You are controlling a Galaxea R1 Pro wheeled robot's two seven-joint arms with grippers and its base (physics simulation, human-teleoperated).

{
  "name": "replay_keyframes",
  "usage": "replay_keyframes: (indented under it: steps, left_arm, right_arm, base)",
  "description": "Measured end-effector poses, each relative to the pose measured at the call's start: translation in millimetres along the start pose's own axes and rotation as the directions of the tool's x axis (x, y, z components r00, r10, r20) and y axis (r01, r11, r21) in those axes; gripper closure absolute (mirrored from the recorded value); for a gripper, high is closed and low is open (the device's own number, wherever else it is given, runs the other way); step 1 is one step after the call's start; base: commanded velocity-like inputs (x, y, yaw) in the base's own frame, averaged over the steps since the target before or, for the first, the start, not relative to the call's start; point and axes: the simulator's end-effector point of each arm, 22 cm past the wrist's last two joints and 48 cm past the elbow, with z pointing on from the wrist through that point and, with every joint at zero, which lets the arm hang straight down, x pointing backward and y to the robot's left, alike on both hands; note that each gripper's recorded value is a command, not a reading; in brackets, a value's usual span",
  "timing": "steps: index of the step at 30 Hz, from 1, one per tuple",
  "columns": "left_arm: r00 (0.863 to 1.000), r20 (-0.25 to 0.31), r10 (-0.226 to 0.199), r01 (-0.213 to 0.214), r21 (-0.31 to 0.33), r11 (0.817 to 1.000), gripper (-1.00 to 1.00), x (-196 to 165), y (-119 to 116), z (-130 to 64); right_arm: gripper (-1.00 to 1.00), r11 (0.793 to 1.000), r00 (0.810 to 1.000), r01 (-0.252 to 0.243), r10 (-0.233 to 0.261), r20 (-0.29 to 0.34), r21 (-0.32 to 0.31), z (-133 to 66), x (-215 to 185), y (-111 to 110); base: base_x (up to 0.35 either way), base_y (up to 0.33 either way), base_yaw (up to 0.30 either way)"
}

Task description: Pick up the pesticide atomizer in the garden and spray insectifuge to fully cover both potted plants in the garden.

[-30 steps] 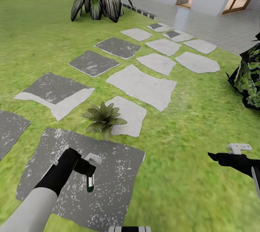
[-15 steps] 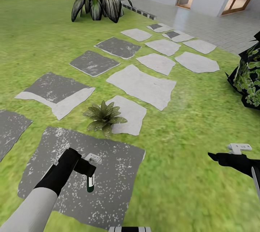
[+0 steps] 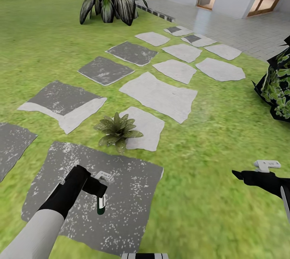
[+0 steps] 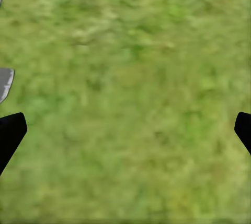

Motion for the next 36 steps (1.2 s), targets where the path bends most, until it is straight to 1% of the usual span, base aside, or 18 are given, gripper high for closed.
replay_keyframes:
  steps: [7,12,17,20,22,24,26,27,29,30,31,32,33,34,35,36]
  left_arm:
    - [1.000,-0.003,-0.001,0.001,0.000,1.000,1.00,0,-1,0.4]
    - [1.000,-0.016,-0.023,0.023,0.005,1.000,1.00,2,-4,0.9]
    - [0.999,-0.004,-0.046,0.047,0.016,0.999,1.00,1,-2,-1.4]
    - [0.999,0.000,-0.044,0.044,0.026,0.999,1.00,0,-4,-1.7]
    - [1.000,0.013,-0.028,0.028,0.027,0.999,1.00,-4,-4,-2.3]
    - [0.999,0.031,-0.006,0.005,0.027,1.000,1.00,-8,-4,-2.7]
    - [0.997,0.064,0.036,-0.038,0.029,0.999,1.00,-15,-6,-2.8]
    - [0.996,0.073,0.049,-0.051,0.031,0.998,1.00,-17,-7,-2.8]
    - [0.991,0.104,0.089,-0.095,0.046,0.994,1.00,-23,-12,-3.3]
    - [0.976,0.156,0.154,-0.168,0.087,0.982,1.00,-31,-22,-5.6]
    - [0.965,0.182,0.191,-0.212,0.104,0.972,1.00,-32,-27,-6.5]
    - [0.959,0.194,0.207,-0.231,0.111,0.967,1.00,-33,-29,-6.9]
    - [0.948,0.216,0.232,-0.262,0.120,0.958,1.00,-35,-33,-8.0]
    - [0.938,0.236,0.255,-0.289,0.124,0.949,1.00,-37,-35,-9.0]
    - [0.932,0.246,0.266,-0.303,0.125,0.945,1.00,-38,-37,-9.3]
    - [0.919,0.265,0.291,-0.331,0.122,0.936,1.00,-41,-40,-9.8]
  right_arm:
    - [-1.00,1.000,1.000,-0.001,0.001,0.000,0.001,-0.1,0,0]
    - [-1.00,1.000,1.000,-0.002,0.002,0.000,0.001,-0.2,0,-1]
    - [-1.00,1.000,1.000,-0.001,0.001,0.003,0.002,-0.3,-1,-1]
    - [-1.00,1.000,1.000,0.000,0.000,0.005,0.000,-0.3,-1,-1]
    - [-1.00,1.000,1.000,0.001,-0.001,0.005,-0.001,-0.3,-1,0]
    - [-1.00,1.000,1.000,0.002,-0.002,0.005,-0.001,-0.2,-1,0]
    - [-1.00,1.000,1.000,0.005,-0.005,0.003,-0.001,-0.1,0,0]
    - [-1.00,1.000,1.000,0.006,-0.006,0.002,-0.002,0.1,0,1]
    - [-1.00,1.000,1.000,0.016,-0.016,-0.002,-0.005,1.1,1,4]
    - [-1.00,0.997,0.998,0.063,-0.063,-0.014,-0.034,5.3,2,22]
    - [-1.00,0.993,0.994,0.104,-0.105,-0.018,-0.052,7.7,1,34]
    - [-1.00,0.990,0.992,0.127,-0.128,-0.020,-0.060,8.5,0,39]
    - [-1.00,0.982,0.984,0.173,-0.175,-0.019,-0.074,9.3,-5,46]
    - [-1.00,0.971,0.975,0.220,-0.222,-0.007,-0.097,9.5,-16,55]
    - [-1.00,0.964,0.970,0.243,-0.244,0.003,-0.112,9.2,-23,61]
    - [-1.00,0.949,0.961,0.277,-0.277,0.027,-0.153,7.4,-38,74]
  base:
    - [0.000,0.001,0.000]
    - [0.000,0.000,0.000]
    - [0.000,0.000,0.000]
    - [0.000,0.000,0.000]
    - [0.000,0.000,0.000]
    - [0.000,0.000,0.000]
    - [0.000,0.000,0.000]
    - [0.000,0.000,0.000]
    - [0.000,0.000,0.000]
    - [0.000,0.000,0.000]
    - [0.000,0.000,0.000]
    - [0.000,0.000,0.000]
    - [0.000,0.000,0.000]
    - [0.000,0.000,0.000]
    - [0.000,0.000,0.000]
    - [0.000,0.000,0.000]
